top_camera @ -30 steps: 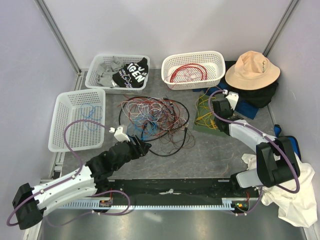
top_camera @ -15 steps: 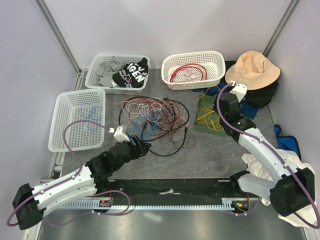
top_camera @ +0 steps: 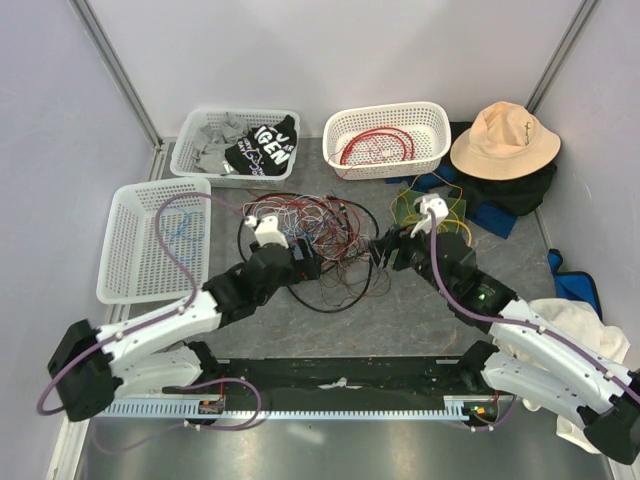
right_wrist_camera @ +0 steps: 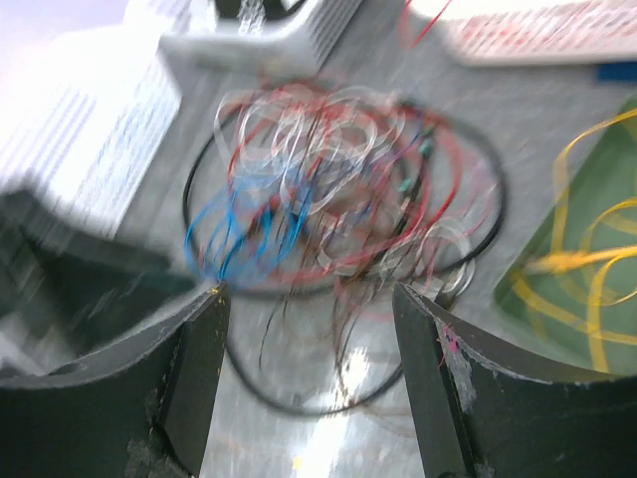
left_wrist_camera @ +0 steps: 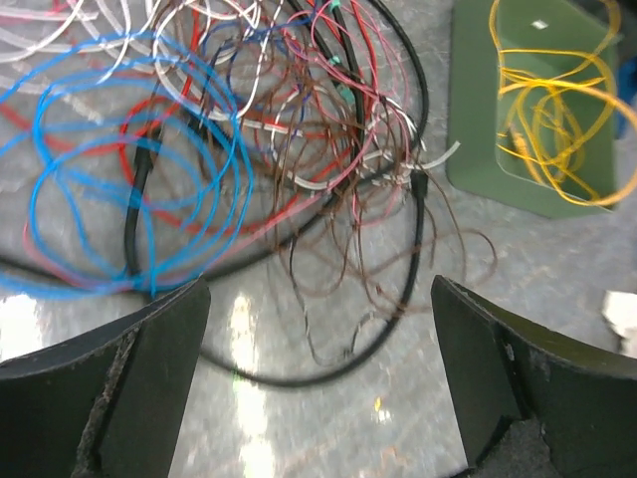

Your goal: Untangle the cables

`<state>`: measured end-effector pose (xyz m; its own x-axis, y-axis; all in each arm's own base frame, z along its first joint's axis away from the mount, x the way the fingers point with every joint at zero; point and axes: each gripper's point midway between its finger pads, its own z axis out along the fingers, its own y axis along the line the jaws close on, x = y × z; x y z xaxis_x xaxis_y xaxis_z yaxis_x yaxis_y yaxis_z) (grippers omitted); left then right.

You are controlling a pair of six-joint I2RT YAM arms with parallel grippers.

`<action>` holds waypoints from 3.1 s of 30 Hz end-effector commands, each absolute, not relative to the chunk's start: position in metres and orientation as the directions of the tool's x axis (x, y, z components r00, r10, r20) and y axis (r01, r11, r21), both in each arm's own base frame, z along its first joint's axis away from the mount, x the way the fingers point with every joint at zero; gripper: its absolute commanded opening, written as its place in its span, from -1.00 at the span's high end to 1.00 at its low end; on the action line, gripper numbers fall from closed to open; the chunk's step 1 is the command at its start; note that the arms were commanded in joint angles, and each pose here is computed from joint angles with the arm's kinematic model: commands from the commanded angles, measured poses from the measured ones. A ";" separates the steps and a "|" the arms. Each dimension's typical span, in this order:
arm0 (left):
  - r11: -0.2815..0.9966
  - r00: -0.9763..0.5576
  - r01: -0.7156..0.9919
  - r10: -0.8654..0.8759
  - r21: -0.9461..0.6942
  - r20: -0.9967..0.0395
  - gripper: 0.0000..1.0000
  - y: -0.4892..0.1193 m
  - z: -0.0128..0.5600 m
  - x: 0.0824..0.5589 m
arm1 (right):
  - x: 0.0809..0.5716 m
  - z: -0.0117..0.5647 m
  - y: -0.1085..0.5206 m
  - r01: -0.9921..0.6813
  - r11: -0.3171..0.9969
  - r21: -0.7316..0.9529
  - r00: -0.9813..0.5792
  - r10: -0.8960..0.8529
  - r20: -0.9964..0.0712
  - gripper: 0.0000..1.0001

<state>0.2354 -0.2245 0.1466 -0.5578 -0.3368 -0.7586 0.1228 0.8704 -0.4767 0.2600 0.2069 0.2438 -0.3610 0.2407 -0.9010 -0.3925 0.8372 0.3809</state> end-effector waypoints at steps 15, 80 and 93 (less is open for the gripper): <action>0.949 -0.616 -0.051 -0.276 -0.312 -0.738 -0.57 -0.279 0.121 0.414 | 0.216 0.250 0.197 -0.504 0.753 0.423 -0.302 0.305 -0.903 -0.47; 0.941 -0.610 -0.046 -0.291 -0.334 -0.737 -0.99 -0.192 0.158 0.347 | 0.281 0.216 0.260 -0.453 0.777 0.437 -0.390 0.268 -0.881 -0.54; 0.940 -0.643 -0.091 -0.308 -0.329 -0.701 -0.99 -0.276 0.093 0.413 | 0.258 0.218 0.221 -0.413 0.806 0.425 -0.351 0.290 -0.890 -0.54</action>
